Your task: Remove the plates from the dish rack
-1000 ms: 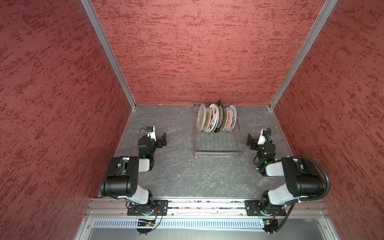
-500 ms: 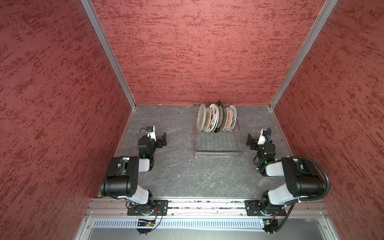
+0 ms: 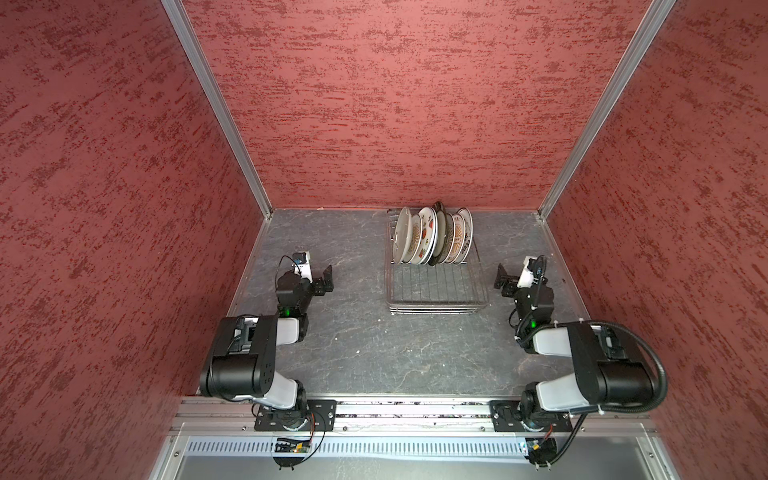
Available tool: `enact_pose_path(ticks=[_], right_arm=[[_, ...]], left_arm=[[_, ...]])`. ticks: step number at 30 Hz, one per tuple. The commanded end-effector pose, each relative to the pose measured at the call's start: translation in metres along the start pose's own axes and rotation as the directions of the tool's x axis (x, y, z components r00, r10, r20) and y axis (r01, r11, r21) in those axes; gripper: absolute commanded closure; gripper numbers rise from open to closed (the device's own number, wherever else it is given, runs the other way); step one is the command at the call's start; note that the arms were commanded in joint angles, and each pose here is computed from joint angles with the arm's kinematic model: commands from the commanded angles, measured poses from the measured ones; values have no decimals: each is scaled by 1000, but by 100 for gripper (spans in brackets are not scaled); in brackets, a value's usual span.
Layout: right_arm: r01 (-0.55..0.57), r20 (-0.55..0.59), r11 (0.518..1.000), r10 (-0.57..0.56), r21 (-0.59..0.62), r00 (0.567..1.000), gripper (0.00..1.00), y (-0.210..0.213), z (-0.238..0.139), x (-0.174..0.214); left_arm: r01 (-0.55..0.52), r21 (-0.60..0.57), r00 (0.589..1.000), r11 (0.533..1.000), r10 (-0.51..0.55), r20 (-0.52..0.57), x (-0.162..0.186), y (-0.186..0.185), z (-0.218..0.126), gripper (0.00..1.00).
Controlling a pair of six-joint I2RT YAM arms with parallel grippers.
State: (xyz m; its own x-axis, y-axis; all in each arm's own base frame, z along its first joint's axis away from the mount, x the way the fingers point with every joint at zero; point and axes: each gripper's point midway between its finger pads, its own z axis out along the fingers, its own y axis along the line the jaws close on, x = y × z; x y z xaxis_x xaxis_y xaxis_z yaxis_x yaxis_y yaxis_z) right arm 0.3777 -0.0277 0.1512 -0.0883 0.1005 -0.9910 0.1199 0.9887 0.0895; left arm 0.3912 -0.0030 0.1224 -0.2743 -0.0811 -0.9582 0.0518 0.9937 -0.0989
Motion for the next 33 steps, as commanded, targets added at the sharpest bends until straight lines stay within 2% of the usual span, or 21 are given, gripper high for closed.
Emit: enact_pose_path(ticks=[1,5,8,9,11,14,17,19,21,24,26,27,30,33], right_arm=[[24,40,1000,-24,-3,999,1,1,-5,-25],[-46,88,999,47,-7,995,1,3,-18,-57],[-277,130,958,267,72,955,1,-15,-31,-77],[-279,134,960,271,40,953,1,-10,-36,-85],[-316,125,949,315,-17,941,1,-1,-45,-96],[-371,110,918,387,-140,916,1,19,-61,-115],[-499,56,841,520,-207,852,1,29,-81,-121],[-428,64,834,477,-348,877,1,50,-100,-130],[-442,90,809,510,-387,855,1,51,-114,-133],[-425,120,792,521,-438,845,1,55,-131,-140],[-418,121,784,521,-459,845,1,58,-138,-143],[-411,118,781,517,-470,848,1,60,-140,-145],[-428,83,765,526,-481,846,1,64,-137,-147],[-448,26,754,523,-481,852,1,70,-125,-148]], left_arm=[[-32,-13,998,999,33,54,-34,-7,-15,1],[-11,-3,992,1000,11,128,-68,-18,-38,1],[100,60,977,993,-110,184,-90,-28,-51,1],[167,93,964,982,-183,195,-98,-32,-55,1],[299,176,928,938,-328,174,-108,-42,-62,1],[431,315,883,845,-467,43,-118,-69,-72,1],[424,482,881,767,-472,-26,-136,-101,-92,1],[432,554,869,712,-492,-46,-144,-111,-104,0],[443,609,846,658,-531,-43,-151,-116,-116,1],[504,621,792,601,-608,-54,-148,-111,-122,1],[595,586,716,550,-694,-76,-136,-101,-118,1],[612,579,697,539,-713,-73,-134,-98,-118,1],[605,576,714,549,-694,-88,-134,-104,-118,0],[562,590,763,579,-638,-101,-136,-124,-120,1]])
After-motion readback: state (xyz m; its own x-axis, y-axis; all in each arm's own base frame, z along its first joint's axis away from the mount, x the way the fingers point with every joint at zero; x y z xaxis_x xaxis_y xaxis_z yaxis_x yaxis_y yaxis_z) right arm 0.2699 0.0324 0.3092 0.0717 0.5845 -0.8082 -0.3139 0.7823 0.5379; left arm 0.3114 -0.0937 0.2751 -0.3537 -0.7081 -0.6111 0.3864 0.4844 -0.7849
